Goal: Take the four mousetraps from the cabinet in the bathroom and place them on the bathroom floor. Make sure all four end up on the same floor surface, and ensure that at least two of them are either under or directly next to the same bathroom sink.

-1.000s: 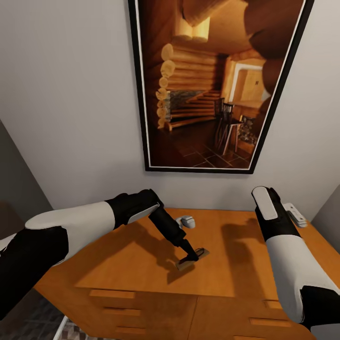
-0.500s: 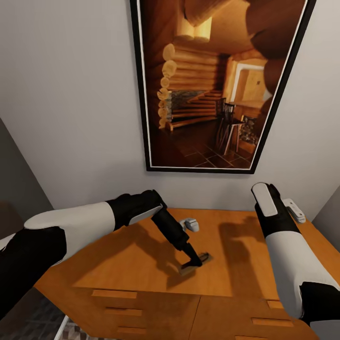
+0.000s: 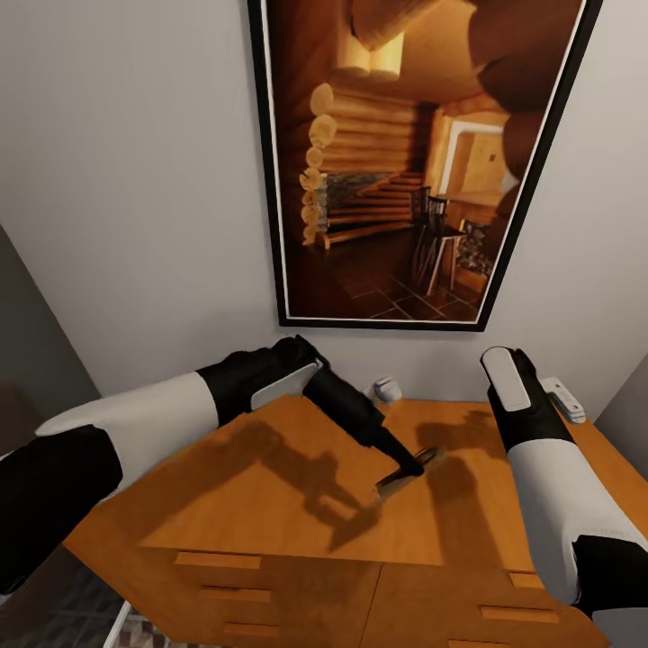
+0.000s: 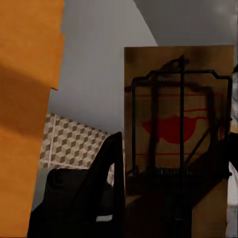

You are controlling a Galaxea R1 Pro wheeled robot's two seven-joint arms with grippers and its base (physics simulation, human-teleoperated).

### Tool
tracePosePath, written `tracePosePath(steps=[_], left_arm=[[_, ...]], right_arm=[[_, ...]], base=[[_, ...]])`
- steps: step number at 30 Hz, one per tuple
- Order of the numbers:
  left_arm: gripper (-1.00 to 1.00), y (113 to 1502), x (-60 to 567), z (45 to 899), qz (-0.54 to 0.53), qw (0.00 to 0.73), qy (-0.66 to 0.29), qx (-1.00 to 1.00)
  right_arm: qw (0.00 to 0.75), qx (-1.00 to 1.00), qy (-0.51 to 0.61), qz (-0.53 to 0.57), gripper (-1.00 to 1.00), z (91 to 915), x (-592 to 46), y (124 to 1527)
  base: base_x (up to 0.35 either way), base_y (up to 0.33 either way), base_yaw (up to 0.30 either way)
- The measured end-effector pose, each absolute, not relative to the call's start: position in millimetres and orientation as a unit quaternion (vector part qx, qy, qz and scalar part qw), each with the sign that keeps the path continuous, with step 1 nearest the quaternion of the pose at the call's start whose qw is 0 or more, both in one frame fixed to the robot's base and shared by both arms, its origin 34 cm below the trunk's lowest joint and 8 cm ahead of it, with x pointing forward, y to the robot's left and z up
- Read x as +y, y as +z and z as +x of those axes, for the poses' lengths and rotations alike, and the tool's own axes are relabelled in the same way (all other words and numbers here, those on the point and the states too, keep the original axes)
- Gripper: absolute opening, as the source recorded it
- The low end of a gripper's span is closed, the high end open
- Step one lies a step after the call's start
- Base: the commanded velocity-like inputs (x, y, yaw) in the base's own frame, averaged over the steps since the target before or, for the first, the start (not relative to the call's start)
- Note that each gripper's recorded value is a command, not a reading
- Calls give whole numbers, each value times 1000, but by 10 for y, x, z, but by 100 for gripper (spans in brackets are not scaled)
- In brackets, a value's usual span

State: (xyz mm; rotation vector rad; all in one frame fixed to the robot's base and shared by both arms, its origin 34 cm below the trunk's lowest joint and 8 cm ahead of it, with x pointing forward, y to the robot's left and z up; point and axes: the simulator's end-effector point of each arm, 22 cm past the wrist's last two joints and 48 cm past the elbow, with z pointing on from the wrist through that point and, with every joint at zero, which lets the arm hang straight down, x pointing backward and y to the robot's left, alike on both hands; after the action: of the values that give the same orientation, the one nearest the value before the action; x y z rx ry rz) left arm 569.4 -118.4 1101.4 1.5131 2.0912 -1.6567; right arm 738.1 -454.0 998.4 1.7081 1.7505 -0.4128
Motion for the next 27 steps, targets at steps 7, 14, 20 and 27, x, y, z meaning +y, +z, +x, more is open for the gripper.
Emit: tracePosePath(steps=[7,14,20,27], left_arm=[[-100,11789,-1127,5857,488,89,-576,650],[-100,12434,-1016,5687,530,135,-576,607],[-100,12523,-879,5704,547,162,-557,604],[-100,12498,-858,5740,544,164,-556,607]], right_arm=[[325,668,-158,651,100,7383,-4550,9981],[326,668,-158,650,100,7389,-4549,9981],[328,669,-155,649,100,7402,-4535,9984],[330,669,-155,648,100,7409,-4526,9989]], base=[[0,0,0],[-1,4,0],[-50,123,0],[-6,15,0]])
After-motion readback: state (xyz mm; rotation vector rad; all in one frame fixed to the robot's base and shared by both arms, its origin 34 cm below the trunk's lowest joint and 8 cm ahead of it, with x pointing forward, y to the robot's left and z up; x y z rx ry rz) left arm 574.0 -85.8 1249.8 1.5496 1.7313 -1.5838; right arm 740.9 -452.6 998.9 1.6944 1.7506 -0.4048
